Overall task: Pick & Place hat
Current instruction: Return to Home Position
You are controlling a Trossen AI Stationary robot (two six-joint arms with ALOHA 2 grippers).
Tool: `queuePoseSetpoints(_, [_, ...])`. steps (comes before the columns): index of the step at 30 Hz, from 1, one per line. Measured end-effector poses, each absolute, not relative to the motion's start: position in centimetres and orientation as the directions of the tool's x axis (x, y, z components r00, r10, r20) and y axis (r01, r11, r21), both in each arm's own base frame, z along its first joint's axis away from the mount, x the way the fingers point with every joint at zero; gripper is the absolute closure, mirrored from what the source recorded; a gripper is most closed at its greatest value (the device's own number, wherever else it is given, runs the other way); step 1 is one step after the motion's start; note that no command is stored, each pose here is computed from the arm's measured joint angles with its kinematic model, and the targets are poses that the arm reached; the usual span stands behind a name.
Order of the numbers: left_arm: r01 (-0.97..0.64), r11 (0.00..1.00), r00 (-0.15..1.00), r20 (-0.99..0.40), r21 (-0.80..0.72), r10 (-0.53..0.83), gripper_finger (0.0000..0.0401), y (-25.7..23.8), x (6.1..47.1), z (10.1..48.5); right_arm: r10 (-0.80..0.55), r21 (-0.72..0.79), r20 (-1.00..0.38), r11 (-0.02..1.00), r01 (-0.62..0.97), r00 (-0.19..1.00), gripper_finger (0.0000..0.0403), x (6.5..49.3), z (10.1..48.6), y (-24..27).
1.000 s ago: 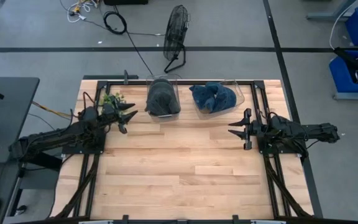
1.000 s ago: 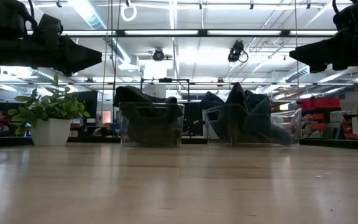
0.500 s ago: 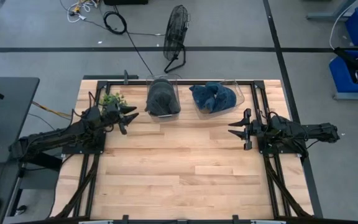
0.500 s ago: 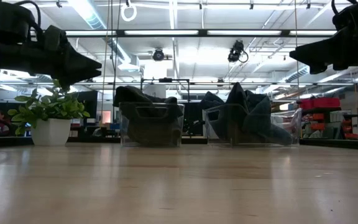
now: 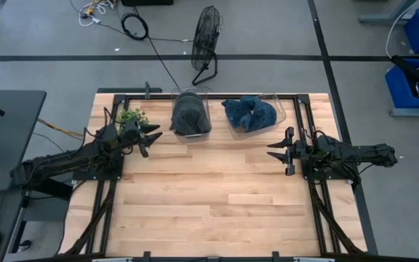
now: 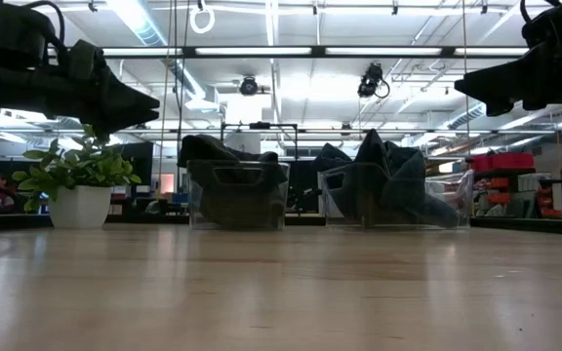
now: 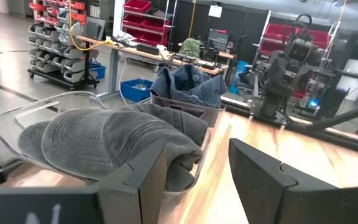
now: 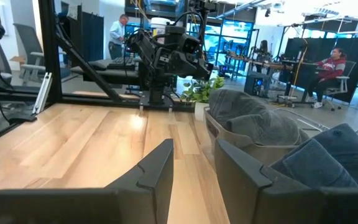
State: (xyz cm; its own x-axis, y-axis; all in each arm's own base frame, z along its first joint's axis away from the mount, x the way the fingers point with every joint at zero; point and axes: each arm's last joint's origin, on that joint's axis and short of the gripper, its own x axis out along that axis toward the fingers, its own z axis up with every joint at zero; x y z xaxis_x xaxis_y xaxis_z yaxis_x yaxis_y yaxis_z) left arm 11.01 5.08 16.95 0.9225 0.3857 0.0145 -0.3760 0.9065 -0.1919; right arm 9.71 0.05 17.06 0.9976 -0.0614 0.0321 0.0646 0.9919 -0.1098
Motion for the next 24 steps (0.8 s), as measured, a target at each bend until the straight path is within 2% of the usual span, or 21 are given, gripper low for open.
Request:
queuePoseSetpoints(5, [-0.344,0.9,0.926,0.063,-0.268,0.373,0.0224,4.8,10.7,17.4,-0.061,-0.11,0.032,0.992,0.064,0.998,0.028,9.7,17.1,0.1])
queuePoseSetpoints(11, [-0.325,0.919,0.914,0.175,-0.225,0.366,0.0224,4.3,9.7,18.5,-0.061,-0.11,0.032,0.992,0.064,0.998,0.028,9.7,17.1,0.1])
queuePoseSetpoints(14, [-0.327,0.929,0.927,0.136,-0.172,0.351,0.0224,4.1,9.3,18.0,-0.061,-0.11,0.032,0.992,0.064,0.998,0.028,9.7,17.1,0.1])
queuePoseSetpoints(18, [-0.331,0.925,0.934,0.07,-0.188,0.349,0.0224,3.9,8.9,17.2,-0.061,-0.11,0.032,0.992,0.064,0.998,0.028,9.7,17.1,0.1])
queuePoseSetpoints(24, [-0.339,0.923,0.933,0.061,-0.184,0.354,0.0224,3.9,8.9,17.1,-0.06,-0.11,0.032,0.992,0.063,0.998,0.028,9.7,17.1,0.1])
